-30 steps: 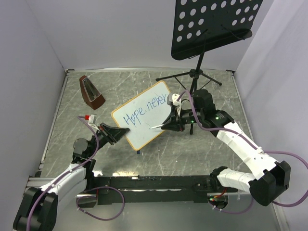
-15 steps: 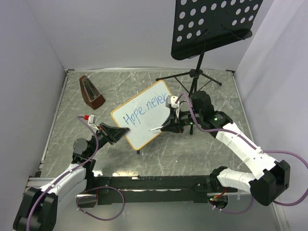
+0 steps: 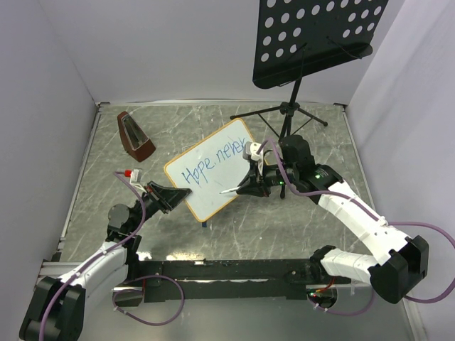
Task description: Write a sentence on the whiteboard
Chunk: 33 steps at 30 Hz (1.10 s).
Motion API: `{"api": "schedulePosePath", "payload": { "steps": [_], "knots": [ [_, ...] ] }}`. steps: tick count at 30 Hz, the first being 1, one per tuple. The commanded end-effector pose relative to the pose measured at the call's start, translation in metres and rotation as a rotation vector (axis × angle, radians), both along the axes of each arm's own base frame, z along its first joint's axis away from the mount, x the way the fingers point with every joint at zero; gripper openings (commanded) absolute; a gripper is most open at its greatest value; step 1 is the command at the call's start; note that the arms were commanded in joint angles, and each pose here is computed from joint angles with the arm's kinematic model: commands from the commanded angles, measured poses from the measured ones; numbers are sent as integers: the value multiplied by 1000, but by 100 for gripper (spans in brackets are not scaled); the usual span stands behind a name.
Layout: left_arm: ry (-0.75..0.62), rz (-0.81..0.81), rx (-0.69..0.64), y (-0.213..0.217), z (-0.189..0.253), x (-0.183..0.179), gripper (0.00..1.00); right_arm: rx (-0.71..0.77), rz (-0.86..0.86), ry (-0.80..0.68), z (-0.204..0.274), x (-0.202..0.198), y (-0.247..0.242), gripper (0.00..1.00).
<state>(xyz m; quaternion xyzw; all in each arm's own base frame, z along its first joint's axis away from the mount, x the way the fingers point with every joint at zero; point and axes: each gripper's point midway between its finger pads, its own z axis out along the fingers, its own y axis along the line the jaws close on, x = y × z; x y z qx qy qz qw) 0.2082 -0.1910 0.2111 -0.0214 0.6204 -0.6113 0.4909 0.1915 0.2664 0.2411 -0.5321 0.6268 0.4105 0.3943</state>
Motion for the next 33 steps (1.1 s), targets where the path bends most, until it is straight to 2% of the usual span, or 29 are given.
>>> {"api": "schedulePosePath", "payload": {
  "steps": [1, 18, 33],
  "knots": [
    [-55, 15, -46, 7, 0, -12, 1, 10, 11, -55, 5, 3, 4, 0],
    [-49, 16, -46, 7, -1, -12, 1, -18, -23, -69, -2, 11, 6, 0],
    [-14, -4, -72, 4, 2, -9, 1, -77, -105, -176, 2, 33, 19, 0]
  ]
}}
